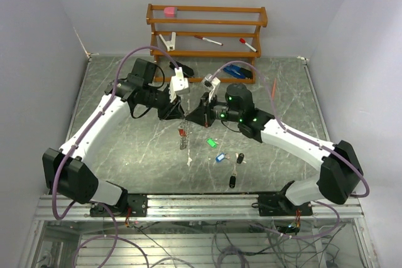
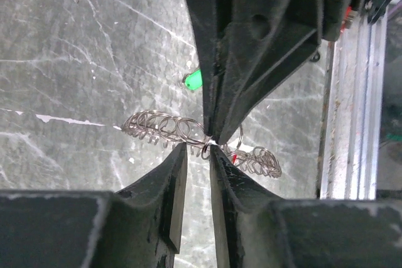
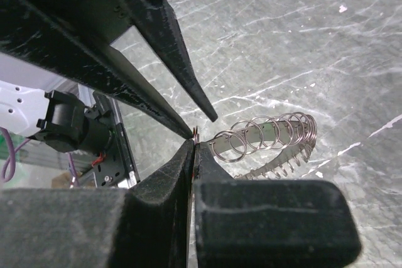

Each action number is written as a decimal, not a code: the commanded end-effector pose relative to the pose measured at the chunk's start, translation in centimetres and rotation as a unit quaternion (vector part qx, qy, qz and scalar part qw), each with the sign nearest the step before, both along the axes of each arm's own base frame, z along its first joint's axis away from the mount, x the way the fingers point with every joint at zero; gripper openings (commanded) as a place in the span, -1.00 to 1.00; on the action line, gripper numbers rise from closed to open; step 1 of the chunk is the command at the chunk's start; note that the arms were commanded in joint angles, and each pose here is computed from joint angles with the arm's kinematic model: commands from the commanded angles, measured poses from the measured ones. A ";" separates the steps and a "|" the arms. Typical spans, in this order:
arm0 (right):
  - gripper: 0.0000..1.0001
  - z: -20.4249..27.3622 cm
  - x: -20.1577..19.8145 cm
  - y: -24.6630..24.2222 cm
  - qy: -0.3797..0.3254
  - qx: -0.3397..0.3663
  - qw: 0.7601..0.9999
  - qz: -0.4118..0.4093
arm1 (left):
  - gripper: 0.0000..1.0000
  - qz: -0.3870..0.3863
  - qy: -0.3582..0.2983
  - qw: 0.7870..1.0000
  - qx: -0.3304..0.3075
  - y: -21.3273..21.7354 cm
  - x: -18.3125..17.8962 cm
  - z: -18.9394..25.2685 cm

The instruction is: Put the keys on the keyring

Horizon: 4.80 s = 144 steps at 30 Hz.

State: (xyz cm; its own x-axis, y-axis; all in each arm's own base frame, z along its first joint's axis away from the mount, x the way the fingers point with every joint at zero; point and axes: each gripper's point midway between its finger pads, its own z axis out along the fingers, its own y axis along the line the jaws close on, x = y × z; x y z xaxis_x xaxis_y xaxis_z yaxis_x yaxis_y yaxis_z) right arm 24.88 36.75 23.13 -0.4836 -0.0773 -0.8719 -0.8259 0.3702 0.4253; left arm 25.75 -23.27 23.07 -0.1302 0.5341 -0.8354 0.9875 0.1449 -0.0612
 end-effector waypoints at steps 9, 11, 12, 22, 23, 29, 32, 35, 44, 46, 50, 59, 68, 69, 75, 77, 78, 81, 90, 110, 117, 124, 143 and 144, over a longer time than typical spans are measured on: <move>-1.00 4.3 0.8 -2.1 -0.054 0.020 0.996 -0.066 | -0.22 0.033 -0.027 0.996 -0.072 -1.4 0.9 5.4; -1.00 4.4 0.8 -2.2 -0.053 0.021 0.996 -0.069 | -0.21 0.036 -0.028 0.996 -0.079 -1.5 0.9 5.8; -1.00 4.5 0.8 -2.3 -0.053 0.022 0.996 -0.070 | -0.20 0.035 -0.030 0.996 -0.080 -1.5 0.9 5.8; -1.00 6.3 0.8 -2.5 -0.067 0.042 0.994 -0.079 | -0.21 0.037 -0.024 0.997 -0.069 -1.5 1.4 4.4; -1.00 6.5 0.7 -2.5 -0.068 0.045 0.994 -0.078 | -0.21 0.038 -0.024 0.997 -0.069 -1.5 1.5 4.2; -1.00 6.9 0.6 -2.3 -0.067 0.055 0.994 -0.072 | -0.22 0.035 -0.019 0.996 -0.080 -2.0 1.8 4.3; -1.00 7.2 0.5 -2.2 -0.070 0.063 0.993 -0.070 | -0.21 0.025 -0.013 0.996 -0.085 -2.2 1.6 4.4; -1.00 7.7 0.4 -2.3 -0.074 0.070 0.992 -0.071 | -0.22 0.010 -0.003 0.996 -0.085 -2.4 1.1 4.0; -1.00 8.5 0.3 -2.6 -0.080 0.077 0.991 -0.075 | -0.29 -0.021 0.013 0.995 -0.098 -2.6 0.0 3.9; -1.00 8.7 0.3 -2.7 -0.082 0.079 0.991 -0.076 | -0.32 -0.025 0.013 0.994 -0.103 -2.6 -0.2 4.1; -1.00 8.7 0.3 -2.6 -0.081 0.080 0.990 -0.077 | -0.38 -0.037 0.020 0.993 -0.114 -2.8 -0.6 4.4; -1.00 7.4 0.3 -3.0 -0.073 0.070 0.991 -0.086 | -0.86 -0.047 0.016 0.990 -0.128 -2.6 -1.2 5.2; -1.00 7.2 0.3 -3.2 -0.071 0.062 0.992 -0.088 | -0.86 -0.043 0.006 0.991 -0.127 -2.2 -1.2 5.6; -1.00 7.0 0.2 -3.1 -0.067 0.057 0.993 -0.083 | -0.86 -0.044 0.001 0.992 -0.123 -2.1 -1.1 5.7; -1.00 5.0 -0.4 -2.4 -0.037 0.035 0.997 -0.058 | -0.86 -0.054 0.003 0.994 -0.099 -1.7 -1.4 5.4; -0.99 5.9 -0.3 -1.9 -0.037 0.040 0.997 -0.049 | -0.86 -0.058 0.007 0.994 -0.090 -1.6 -1.5 5.1; -0.95 5.8 -0.4 -1.8 -0.033 0.039 0.998 -0.045 | -0.86 -0.060 0.007 0.995 -0.084 -1.5 -1.5 5.0; -0.89 5.3 -0.5 -1.4 -0.019 0.033 0.999 -0.033 | -0.86 -0.061 0.001 0.996 -0.072 -1.2 -1.4 4.9; -0.88 4.6 -0.6 -0.8 -0.005 0.030 0.999 -0.023 | -0.86 -0.059 -0.017 0.996 -0.066 -1.2 -1.5 5.5; -1.00 3.7 -0.9 -0.3 0.013 0.025 1.000 -0.007 | -0.86 -0.055 -0.039 0.996 -0.050 -1.8 -1.4 5.7; -1.00 5.1 -0.4 -1.5 -0.022 0.046 0.998 -0.043 | -0.73 -0.024 -0.036 0.996 -0.078 -2.2 -0.9 6.7; -1.00 7.2 -0.5 -2.9 -0.066 0.071 0.993 -0.068 | -0.46 -0.038 -0.015 0.994 -0.101 -2.8 -1.8 7.3; -1.00 10.1 -1.3 -3.7 -0.106 0.113 0.986 -0.067 | -0.41 -0.045 0.023 0.991 -0.122 -3.6 -1.8 6.4; -1.00 10.1 -1.3 -3.7 -0.106 0.113 0.986 -0.066 | -0.41 -0.046 0.027 0.991 -0.122 -3.7 -1.8 6.3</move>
